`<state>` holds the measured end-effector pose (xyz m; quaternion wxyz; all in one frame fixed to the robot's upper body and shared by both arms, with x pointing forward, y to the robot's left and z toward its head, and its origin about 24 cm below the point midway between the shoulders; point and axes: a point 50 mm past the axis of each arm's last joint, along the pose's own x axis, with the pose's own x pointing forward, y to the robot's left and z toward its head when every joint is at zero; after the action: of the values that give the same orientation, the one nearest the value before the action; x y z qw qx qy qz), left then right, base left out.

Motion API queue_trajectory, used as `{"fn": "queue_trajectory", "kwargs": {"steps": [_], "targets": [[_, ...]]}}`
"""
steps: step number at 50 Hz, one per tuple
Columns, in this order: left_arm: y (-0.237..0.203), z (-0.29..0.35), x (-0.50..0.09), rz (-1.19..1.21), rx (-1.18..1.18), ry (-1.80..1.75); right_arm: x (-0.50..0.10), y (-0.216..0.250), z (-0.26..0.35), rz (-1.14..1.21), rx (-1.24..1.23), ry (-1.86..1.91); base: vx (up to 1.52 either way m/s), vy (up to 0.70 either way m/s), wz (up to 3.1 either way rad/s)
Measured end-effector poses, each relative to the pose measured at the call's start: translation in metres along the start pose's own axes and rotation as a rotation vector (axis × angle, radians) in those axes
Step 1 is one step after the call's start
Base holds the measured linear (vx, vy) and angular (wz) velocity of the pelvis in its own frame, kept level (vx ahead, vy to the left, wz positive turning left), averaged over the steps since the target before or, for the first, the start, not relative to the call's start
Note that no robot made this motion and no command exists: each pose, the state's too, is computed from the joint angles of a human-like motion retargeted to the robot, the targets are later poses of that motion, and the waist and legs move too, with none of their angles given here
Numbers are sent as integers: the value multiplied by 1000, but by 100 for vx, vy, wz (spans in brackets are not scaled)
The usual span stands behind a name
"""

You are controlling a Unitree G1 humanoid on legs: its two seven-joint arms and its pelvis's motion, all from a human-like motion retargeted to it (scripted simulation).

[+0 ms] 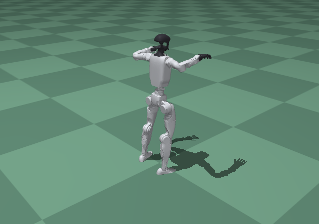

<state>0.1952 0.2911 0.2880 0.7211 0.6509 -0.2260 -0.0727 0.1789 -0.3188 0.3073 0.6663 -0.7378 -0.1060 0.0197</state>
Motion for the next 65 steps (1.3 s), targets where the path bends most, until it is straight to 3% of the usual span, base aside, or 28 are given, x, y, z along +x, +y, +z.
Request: {"fn": "queue_trajectory", "kwargs": {"steps": [10, 21, 31, 38, 45, 50, 56, 60, 65], "targets": [[-8, 0, -2, 18, -62, -8, -2, 7, 1, -73, 98, -23, 0, 0, 0], [-27, 32, 13, 71, -153, -209, 8, 52, 31, -207, 365, -154, 0, 0, 0], [-30, 29, 42, -148, 84, -206, 38, 86, 66, -25, 451, -297, 0, 0, 0], [-5, -39, 59, -194, 303, 108, 73, 82, 111, 29, 382, -520, -4, 1, -3], [42, -100, 122, -114, 543, 486, 93, 76, 140, -46, 301, -646, -9, 2, 1], [60, -65, 174, -4, 641, 410, 107, 76, 150, -84, 315, -654, -8, 4, 24], [40, 52, 233, 108, 680, -103, 116, 90, 140, -79, 350, -565, -3, 5, 32], [1, 99, 225, 84, 581, -371, 111, 101, 122, -67, 364, -468, 0, 1, 5], [-35, 87, 182, -37, 526, -472, 93, 104, 103, -88, 377, -402, 3, 0, -18]]}}
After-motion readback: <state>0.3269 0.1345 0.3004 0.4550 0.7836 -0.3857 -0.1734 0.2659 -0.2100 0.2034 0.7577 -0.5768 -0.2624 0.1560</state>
